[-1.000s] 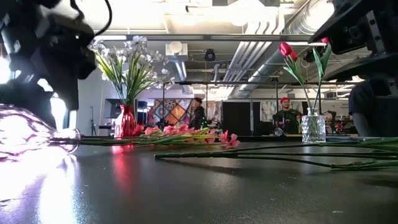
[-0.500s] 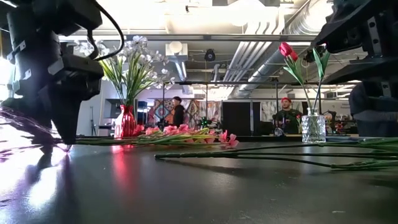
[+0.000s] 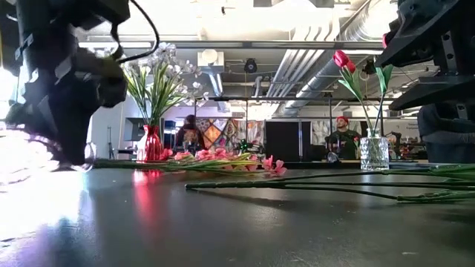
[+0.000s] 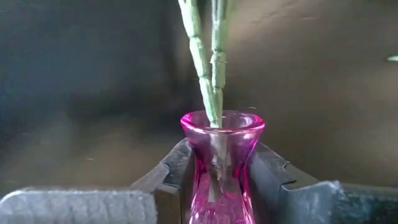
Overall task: Sort flowers into vase by color
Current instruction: Put the top pink flowers into the violet vase
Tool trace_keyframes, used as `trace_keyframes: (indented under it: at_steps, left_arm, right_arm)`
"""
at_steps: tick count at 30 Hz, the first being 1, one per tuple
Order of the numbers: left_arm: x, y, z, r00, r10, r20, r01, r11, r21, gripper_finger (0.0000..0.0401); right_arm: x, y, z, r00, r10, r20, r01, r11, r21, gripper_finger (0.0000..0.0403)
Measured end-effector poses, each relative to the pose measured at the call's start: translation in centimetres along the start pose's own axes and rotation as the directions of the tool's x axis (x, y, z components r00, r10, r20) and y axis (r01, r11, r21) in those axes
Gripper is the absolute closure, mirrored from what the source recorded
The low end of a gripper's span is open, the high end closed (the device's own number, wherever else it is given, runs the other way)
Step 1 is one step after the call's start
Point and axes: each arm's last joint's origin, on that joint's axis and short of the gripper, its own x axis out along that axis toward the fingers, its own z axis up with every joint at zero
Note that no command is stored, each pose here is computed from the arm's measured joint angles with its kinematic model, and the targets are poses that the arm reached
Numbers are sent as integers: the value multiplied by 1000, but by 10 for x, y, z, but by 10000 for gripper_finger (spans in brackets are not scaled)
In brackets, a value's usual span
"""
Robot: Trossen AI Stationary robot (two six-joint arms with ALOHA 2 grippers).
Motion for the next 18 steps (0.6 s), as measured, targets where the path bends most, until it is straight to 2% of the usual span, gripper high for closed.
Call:
trace_keyframes:
  at_steps: [6,10,14,18]
  left_arm:
    - [-20,-21,5,998,-63,9,62,997,47,305]
    - [-42,-44,11,986,-163,36,154,972,177,301]
    - [-63,-62,15,967,-250,57,228,939,258,303]
    - [-77,-72,19,950,-299,86,264,922,282,303]
  right_arm:
    - [0,0,0,1000,-2,8,2,1000,-1,197]
    - [0,2,0,1000,15,15,-15,1000,8,197]
    - [0,11,4,991,98,95,-103,994,41,197]
    - [1,21,16,967,176,184,-192,979,70,197]
